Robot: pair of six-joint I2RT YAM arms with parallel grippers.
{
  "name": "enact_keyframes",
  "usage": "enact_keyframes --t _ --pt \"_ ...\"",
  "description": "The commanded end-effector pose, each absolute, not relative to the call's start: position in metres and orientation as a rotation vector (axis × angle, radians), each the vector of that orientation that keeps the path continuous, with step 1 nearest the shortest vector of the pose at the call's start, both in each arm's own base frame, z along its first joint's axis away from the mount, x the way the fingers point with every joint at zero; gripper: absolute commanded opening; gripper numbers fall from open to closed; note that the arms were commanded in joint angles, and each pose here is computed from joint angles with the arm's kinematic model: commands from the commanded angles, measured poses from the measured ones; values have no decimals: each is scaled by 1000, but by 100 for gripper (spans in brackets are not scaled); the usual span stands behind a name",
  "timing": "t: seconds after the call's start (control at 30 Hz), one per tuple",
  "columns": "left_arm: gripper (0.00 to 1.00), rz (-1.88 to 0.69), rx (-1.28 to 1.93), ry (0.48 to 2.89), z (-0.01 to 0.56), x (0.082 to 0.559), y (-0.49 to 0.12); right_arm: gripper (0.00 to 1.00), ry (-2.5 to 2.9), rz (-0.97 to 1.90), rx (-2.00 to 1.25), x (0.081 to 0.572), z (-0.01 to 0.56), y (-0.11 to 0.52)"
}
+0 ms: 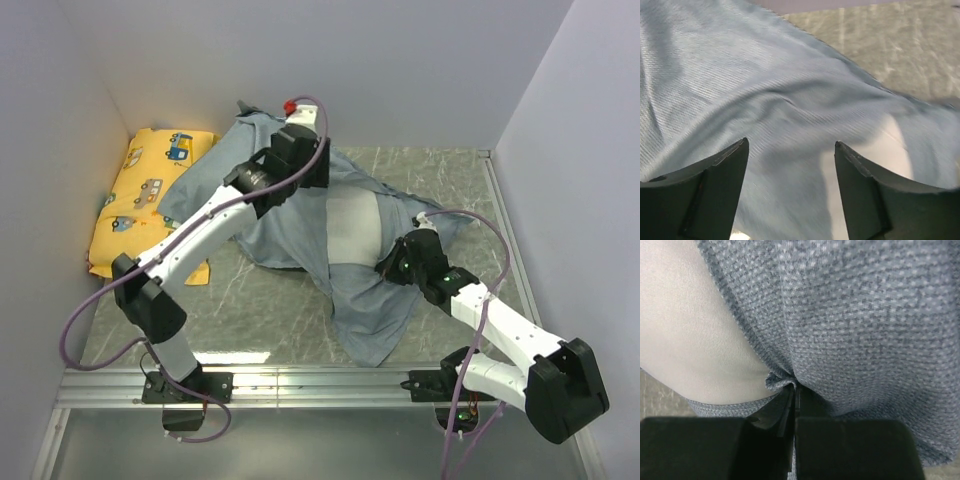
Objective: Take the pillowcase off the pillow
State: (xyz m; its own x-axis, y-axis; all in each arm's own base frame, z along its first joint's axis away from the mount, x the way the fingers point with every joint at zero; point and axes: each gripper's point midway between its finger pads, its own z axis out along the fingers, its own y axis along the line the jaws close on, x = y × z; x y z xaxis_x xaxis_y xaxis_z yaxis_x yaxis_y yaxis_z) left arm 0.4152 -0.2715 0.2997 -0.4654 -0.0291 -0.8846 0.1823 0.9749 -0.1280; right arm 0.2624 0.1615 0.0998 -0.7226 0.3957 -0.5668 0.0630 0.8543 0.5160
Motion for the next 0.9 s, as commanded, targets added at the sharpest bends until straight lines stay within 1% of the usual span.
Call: enact_keyframes --t 0.0,0.03,0.1,0.2,0.23,0.33,0.47,0.53,0.57,0.63,0.67,0.7,0.73,0.77,0.8,0.83,0.87 --pt "75 -223 188 1982 329 375 -285 0 2355 636 294 262 100 168" --pt "77 -270 214 1972 333 364 -295 0 2347 637 292 263 103 168" --pt "80 -349 298 1987 317 339 -324 0 2339 636 297 263 104 167" --pt "84 -360 356 2048 283 326 -346 0 2336 653 298 263 104 169" --pt "84 -344 383 2097 260 327 -354 0 2339 659 300 263 102 171" --pt "86 -363 423 2143 229 326 -371 0 2354 657 306 262 97 171" --pt "91 -440 503 2176 203 321 -394 0 2347 646 307 263 97 169" --pt "92 -411 521 2210 184 325 -400 0 2342 630 310 265 99 167" --pt "97 -392 528 2219 177 327 -401 0 2343 619 306 266 99 166" --pt "97 -299 521 2242 158 338 -399 0 2338 609 298 269 104 166" --pt "89 -246 523 2258 149 341 -395 0 2331 602 298 271 106 166" --pt "78 -175 497 2254 146 352 -388 0 2318 603 296 274 112 166" --pt "61 -138 506 2276 130 358 -388 0 2316 602 292 275 115 166" --pt "25 -159 483 2252 144 369 -394 0 2313 598 282 277 118 167" --pt "12 -162 461 2235 155 385 -396 0 2312 601 271 281 126 170" --pt "1 -143 470 2254 145 388 -391 0 2307 605 259 283 132 171" --pt "0 -184 446 2212 170 401 -399 0 2309 598 245 285 135 172"
